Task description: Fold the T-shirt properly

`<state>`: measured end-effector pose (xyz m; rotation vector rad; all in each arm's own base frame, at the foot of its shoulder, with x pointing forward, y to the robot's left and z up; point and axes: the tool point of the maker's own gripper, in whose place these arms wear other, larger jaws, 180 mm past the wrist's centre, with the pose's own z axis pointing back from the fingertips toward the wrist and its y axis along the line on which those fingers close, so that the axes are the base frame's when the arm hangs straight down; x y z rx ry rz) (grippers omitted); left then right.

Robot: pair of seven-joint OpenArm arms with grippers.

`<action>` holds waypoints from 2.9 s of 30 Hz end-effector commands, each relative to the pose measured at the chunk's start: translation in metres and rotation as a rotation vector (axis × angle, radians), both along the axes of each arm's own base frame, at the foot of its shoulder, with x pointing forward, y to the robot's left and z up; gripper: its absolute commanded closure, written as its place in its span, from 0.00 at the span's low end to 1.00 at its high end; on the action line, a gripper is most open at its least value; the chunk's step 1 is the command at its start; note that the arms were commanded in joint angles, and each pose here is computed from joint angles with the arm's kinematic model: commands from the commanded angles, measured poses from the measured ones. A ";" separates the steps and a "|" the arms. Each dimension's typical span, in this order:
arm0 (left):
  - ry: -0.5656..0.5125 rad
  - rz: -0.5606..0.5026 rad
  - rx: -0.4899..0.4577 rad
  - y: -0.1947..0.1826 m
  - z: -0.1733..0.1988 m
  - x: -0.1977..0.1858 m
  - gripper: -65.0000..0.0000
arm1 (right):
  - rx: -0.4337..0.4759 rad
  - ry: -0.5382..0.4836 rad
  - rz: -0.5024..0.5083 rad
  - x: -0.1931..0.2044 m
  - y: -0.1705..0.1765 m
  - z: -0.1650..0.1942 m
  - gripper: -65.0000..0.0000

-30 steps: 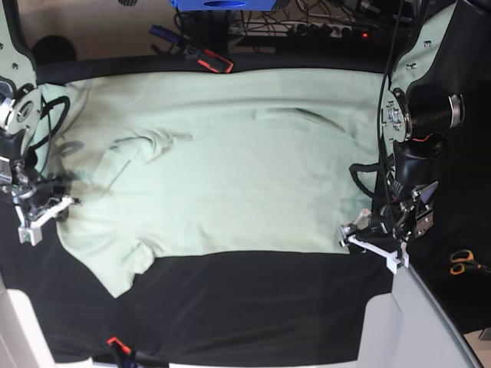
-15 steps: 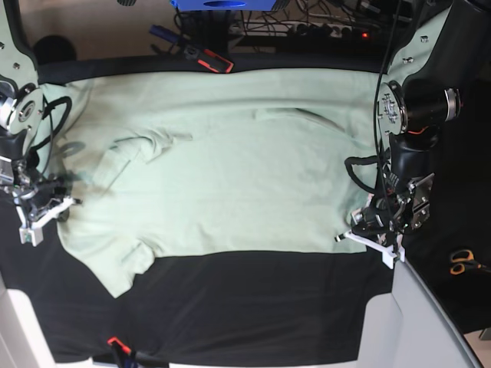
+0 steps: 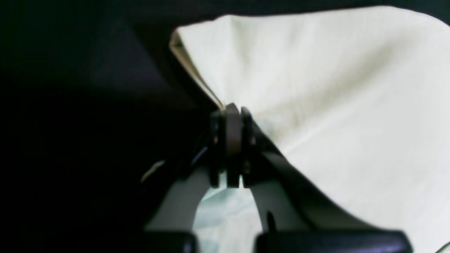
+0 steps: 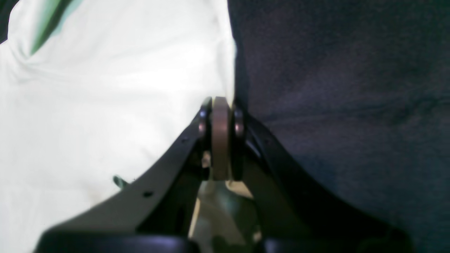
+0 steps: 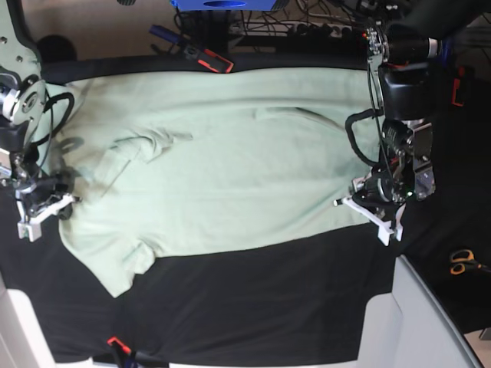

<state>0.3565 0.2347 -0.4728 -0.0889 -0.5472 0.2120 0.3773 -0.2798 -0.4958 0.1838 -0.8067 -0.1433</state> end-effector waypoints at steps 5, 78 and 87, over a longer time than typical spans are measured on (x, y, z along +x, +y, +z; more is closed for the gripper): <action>-0.098 -0.011 0.039 0.008 0.032 0.015 1.00 | -0.058 -0.115 -0.004 0.018 -0.015 0.029 1.00; -0.006 0.138 -0.016 0.043 0.021 -0.012 0.58 | -0.172 -0.050 0.050 -0.013 -0.023 0.058 0.51; -0.012 0.152 -0.038 0.040 0.014 -0.001 0.58 | -0.172 -0.050 0.050 -0.013 -0.023 0.058 0.51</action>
